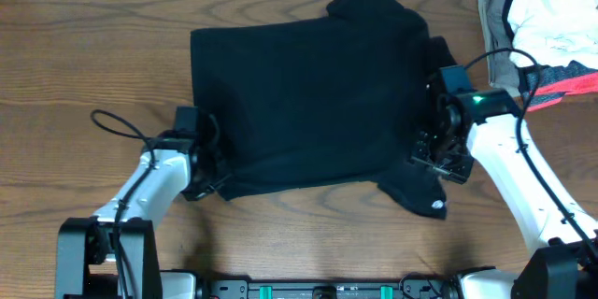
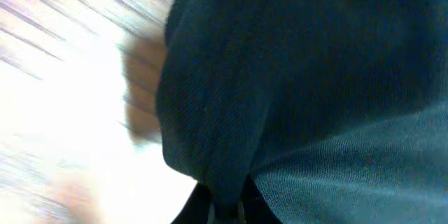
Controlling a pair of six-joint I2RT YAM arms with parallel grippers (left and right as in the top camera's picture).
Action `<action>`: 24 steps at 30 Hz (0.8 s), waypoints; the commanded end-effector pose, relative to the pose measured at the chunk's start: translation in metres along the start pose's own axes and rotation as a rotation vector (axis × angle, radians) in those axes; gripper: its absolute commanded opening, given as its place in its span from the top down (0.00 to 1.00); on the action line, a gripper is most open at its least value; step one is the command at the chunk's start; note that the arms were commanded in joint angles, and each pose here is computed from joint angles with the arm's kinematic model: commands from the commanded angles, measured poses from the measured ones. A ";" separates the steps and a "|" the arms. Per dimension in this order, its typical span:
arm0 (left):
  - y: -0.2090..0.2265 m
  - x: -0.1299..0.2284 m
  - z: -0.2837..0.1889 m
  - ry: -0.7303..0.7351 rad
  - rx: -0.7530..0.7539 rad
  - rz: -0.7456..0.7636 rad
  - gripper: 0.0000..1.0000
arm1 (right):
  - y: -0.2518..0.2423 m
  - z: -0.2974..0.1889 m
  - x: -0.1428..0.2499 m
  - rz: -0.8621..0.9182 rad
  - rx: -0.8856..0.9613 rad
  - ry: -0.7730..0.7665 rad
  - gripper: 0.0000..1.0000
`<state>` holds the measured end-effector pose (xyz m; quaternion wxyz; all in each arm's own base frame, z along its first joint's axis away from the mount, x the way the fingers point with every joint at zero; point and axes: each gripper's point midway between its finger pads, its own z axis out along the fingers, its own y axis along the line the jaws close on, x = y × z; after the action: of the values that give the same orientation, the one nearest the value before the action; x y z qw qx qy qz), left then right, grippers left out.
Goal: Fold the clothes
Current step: 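Reach both grippers to the shirt's lower left and right hem corners, then grasp the bottom hem corners with both grippers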
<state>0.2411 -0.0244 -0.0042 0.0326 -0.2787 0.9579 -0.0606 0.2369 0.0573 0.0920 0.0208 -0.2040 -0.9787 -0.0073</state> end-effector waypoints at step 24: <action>0.005 -0.047 -0.006 -0.147 0.024 -0.017 0.94 | 0.051 0.079 0.093 -0.585 -0.025 0.034 0.37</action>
<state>0.2721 0.0002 0.0003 0.0984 -0.2933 0.9490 -0.0613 0.1758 0.1542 0.0278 0.0333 0.0426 -0.9971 -0.0539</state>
